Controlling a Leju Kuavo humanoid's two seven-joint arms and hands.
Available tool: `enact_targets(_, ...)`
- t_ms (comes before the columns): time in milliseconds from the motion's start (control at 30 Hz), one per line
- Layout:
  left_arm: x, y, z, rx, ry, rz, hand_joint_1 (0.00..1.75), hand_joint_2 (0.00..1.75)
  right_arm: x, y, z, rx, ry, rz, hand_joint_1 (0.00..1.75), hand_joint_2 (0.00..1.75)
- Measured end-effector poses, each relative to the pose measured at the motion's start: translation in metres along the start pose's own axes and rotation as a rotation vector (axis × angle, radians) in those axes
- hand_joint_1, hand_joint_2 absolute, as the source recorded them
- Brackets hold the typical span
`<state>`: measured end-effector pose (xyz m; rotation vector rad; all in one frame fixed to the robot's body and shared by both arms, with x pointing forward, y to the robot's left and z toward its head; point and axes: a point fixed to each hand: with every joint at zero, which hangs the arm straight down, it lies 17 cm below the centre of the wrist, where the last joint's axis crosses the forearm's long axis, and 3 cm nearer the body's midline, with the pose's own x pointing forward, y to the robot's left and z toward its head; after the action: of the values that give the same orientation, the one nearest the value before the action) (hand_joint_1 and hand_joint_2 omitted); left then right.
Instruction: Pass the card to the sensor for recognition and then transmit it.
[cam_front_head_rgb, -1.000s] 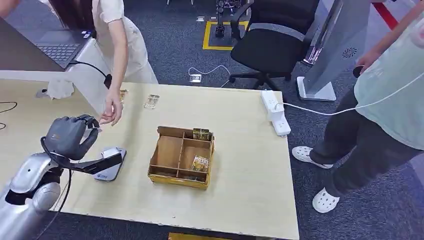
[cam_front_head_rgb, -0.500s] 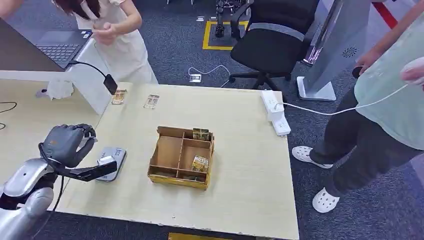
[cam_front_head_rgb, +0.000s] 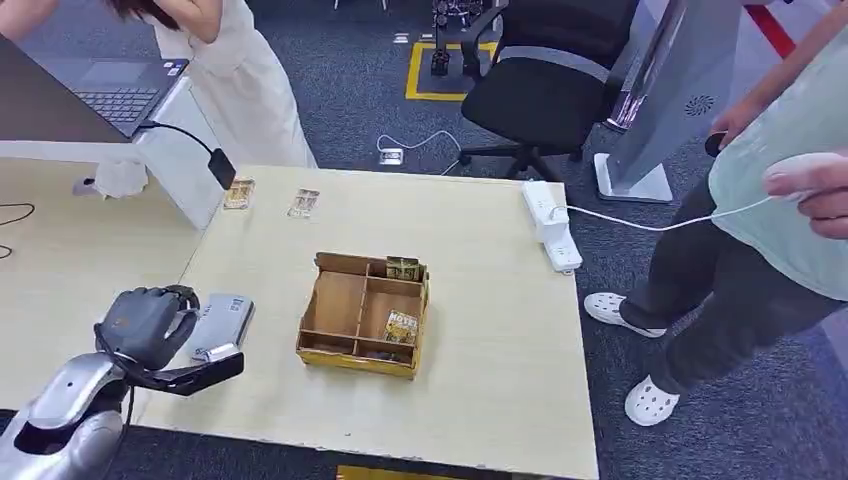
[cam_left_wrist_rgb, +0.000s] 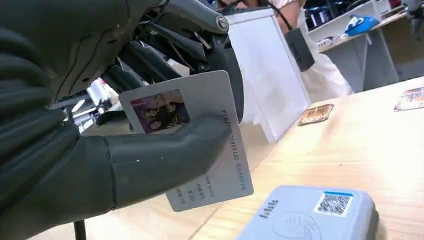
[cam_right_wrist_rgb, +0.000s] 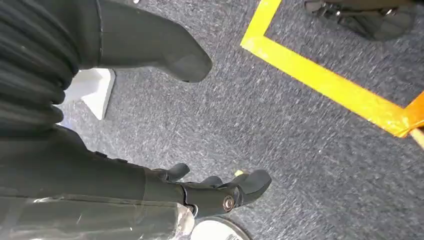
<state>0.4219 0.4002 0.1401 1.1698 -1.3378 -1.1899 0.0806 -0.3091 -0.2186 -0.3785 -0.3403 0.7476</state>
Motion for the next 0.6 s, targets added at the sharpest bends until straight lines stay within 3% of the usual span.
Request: enact_targets(600, 0.030, -0.022, 0.007, 0.038, 0.039, 0.135, 1.75, 1.75, 0.002, 0.003, 0.004, -0.002, 0.005, 0.012, 0.00, 1.75)
